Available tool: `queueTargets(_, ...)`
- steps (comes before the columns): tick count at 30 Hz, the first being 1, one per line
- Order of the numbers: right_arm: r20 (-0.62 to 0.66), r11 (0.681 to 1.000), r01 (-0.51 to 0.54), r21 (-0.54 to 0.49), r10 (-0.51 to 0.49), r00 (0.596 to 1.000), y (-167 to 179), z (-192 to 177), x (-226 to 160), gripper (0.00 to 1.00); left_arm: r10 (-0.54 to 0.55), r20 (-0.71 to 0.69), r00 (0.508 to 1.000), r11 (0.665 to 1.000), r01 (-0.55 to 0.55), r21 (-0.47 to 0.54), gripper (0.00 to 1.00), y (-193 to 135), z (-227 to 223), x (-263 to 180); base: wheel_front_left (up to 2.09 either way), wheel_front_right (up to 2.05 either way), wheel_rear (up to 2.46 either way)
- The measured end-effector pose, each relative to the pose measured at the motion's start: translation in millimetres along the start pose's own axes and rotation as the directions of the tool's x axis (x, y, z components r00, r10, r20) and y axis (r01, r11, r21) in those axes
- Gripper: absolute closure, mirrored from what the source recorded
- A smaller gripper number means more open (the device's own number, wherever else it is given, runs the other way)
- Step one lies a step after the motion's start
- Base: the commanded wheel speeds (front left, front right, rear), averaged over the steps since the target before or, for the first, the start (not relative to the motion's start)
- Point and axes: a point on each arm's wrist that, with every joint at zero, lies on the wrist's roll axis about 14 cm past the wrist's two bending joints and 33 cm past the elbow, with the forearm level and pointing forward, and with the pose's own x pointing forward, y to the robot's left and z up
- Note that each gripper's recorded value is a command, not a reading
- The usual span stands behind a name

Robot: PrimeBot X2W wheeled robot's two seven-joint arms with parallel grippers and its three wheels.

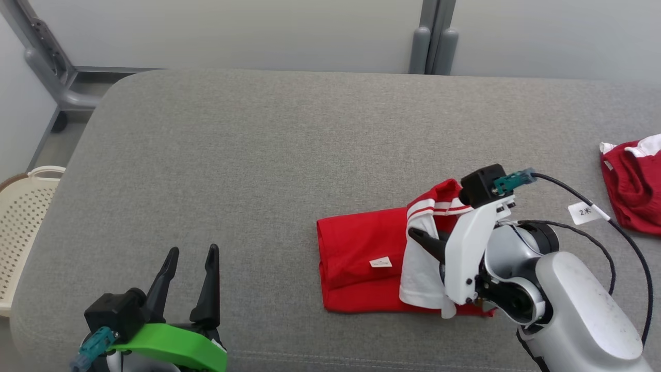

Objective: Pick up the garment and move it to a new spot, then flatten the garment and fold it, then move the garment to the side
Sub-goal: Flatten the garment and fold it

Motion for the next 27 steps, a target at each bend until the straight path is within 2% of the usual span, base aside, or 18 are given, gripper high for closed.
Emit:
queueTargets(7,-0.068,0.998,-0.054,-0.014,0.053,0.996,23.8,-5.0,38.4,1.00,0.015,0.008,1.000,1.000,-0.015,-0.009,0.00,3.2,0.8,-9.1,0.00,0.00,0.00)
queueTargets(18,-0.207,0.995,-0.059,-0.081,0.041,0.978,30.2,-28.0,90.5,1.00,0.066,0.010,0.998,0.997,-0.066,-0.027,0.00,14.3,-2.1,-13.5,0.00,0.00,0.00)
queueTargets(19,-0.216,0.995,-0.060,-0.083,0.041,0.975,30.9,-30.1,94.3,0.85,0.068,0.010,0.998,0.997,-0.068,-0.028,0.00,14.5,-2.6,-13.7,0.00,0.00,0.00)
queueTargets(20,-0.224,0.994,-0.061,-0.088,0.040,0.974,31.6,-31.3,98.0,0.63,0.071,0.011,0.997,0.997,-0.071,-0.030,0.00,15.2,-2.6,-13.6,0.00,0.00,0.00)
queueTargets(21,-0.232,0.993,-0.061,-0.096,0.038,0.972,32.1,-32.3,101.4,0.36,0.076,0.013,0.997,0.997,-0.076,-0.030,0.00,16.6,-2.3,-13.4,0.00,0.00,0.00)
queueTargets(22,-0.236,0.993,-0.061,-0.100,0.036,0.971,32.3,-32.0,104.7,0.00,0.082,0.012,0.997,0.996,-0.082,-0.030,0.00,18.0,-2.7,-13.5,0.00,0.00,0.00)
queueTargets(27,-0.238,0.988,-0.061,-0.139,0.026,0.971,35.0,-20.9,114.2,0.00,0.097,0.006,0.995,0.995,-0.097,-0.031,0.00,22.2,-5.6,-14.3,0.00,0.00,0.00)
